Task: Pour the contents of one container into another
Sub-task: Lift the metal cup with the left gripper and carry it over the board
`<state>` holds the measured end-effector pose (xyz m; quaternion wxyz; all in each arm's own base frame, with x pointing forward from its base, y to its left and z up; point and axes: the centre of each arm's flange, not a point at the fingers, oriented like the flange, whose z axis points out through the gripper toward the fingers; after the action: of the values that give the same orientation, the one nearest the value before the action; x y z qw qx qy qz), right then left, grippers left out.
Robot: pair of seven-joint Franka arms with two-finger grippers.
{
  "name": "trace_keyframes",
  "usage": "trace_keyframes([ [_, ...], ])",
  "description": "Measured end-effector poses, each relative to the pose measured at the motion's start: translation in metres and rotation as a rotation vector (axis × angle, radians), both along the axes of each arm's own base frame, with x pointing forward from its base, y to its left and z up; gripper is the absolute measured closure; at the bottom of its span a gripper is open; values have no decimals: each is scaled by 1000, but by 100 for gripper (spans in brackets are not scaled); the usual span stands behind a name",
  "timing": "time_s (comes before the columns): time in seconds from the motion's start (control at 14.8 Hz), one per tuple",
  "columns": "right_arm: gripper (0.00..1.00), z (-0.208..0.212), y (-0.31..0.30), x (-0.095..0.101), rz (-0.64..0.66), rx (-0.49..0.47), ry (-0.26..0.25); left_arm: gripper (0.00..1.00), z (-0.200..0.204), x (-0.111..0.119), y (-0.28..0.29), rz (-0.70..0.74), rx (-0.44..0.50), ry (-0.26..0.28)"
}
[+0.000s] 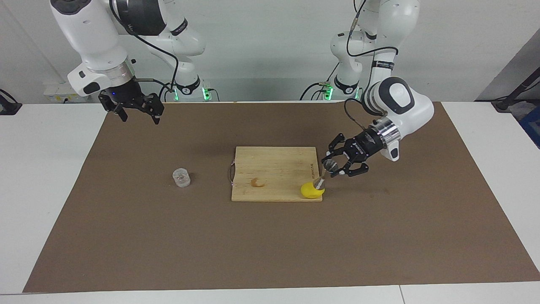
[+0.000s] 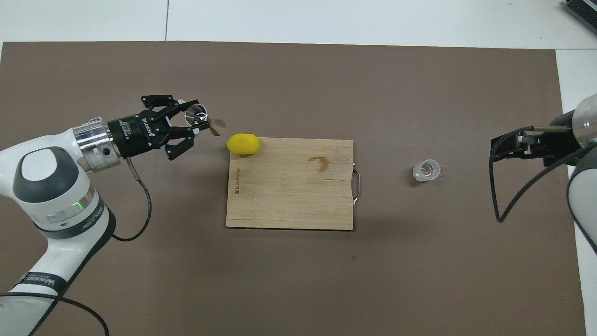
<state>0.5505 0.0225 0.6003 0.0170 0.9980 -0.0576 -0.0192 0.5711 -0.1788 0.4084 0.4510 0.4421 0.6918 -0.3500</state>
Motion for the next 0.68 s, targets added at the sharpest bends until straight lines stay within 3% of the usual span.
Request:
trace_keyframes([
  [0.68, 0, 0, -20, 0, -36, 0, 3, 49, -27, -50, -176, 144, 175, 56],
])
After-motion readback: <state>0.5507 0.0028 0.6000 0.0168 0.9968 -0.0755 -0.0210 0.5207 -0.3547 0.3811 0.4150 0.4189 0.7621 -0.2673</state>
